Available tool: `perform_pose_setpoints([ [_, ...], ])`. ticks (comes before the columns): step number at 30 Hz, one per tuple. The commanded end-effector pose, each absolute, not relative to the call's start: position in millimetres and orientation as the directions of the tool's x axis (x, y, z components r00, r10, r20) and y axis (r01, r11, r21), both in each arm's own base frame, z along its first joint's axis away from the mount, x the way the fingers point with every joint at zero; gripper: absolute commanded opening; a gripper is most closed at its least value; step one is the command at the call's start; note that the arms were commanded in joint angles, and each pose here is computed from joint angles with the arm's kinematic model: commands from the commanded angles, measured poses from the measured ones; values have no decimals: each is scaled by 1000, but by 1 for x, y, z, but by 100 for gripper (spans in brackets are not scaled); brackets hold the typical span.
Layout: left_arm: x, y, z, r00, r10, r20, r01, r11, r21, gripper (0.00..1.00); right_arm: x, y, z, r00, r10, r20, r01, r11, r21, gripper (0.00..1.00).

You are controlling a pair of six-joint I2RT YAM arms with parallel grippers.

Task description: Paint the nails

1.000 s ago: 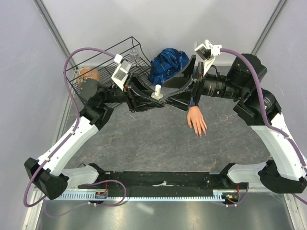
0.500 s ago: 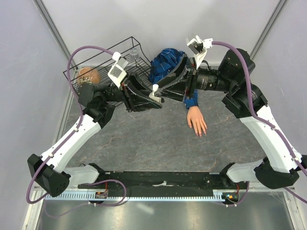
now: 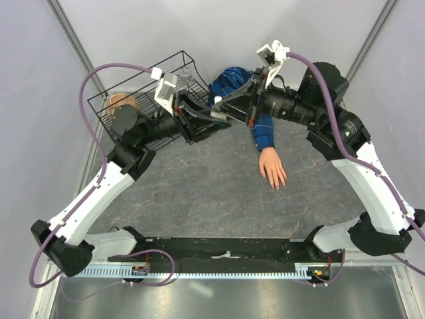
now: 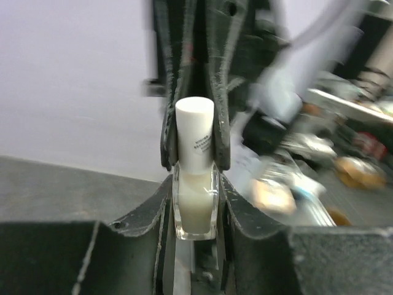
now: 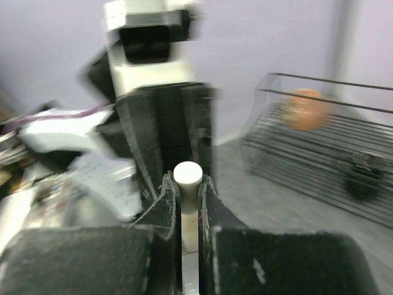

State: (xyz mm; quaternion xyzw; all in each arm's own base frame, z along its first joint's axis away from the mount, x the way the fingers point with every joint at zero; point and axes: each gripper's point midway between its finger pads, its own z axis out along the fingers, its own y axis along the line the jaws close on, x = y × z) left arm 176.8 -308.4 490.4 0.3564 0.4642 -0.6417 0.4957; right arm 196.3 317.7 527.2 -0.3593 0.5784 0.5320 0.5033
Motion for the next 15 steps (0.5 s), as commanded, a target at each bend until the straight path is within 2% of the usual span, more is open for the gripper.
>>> perform_pose_setpoints([
  [1, 270, -268, 516, 222, -297, -929, 759, 650, -26, 2, 239, 310, 486, -208, -17, -978, -744, 652, 147, 0],
  [2, 274, -271, 515, 312, -208, -927, 701, 709, 77, 2, 257, 288, 484, -202, 4, -979, -575, 809, 122, 0],
  [4, 292, -274, 513, 335, -133, -933, 612, 783, 109, 2, 250, 294, 488, -201, 24, -979, -505, 854, 124, 0],
  [6, 295, -289, 507, 337, -100, -936, 621, 771, 141, 2, 247, 282, 497, -176, 3, -984, -401, 913, 75, 0],
  [8, 292, -298, 504, 321, -127, -939, 653, 748, 122, 2, 250, 285, 482, -188, -94, -978, -346, 938, -24, 0],
  [12, 285, -311, 495, 279, -165, -946, 713, 695, 89, 2, 247, 290, 495, -169, -61, -984, -362, 932, 4, 1],
  [13, 278, -314, 494, 275, -174, -945, 742, 664, 94, 2, 242, 293, 499, -162, -62, -985, -408, 913, 10, 7],
  [14, 274, -316, 493, 263, -182, -948, 760, 644, 87, 2, 241, 297, 501, -152, -59, -987, -430, 903, 12, 22],
  [15, 271, -318, 491, 248, -184, -951, 776, 626, 81, 2, 240, 297, 504, -142, -62, -988, -449, 894, 8, 31],
])
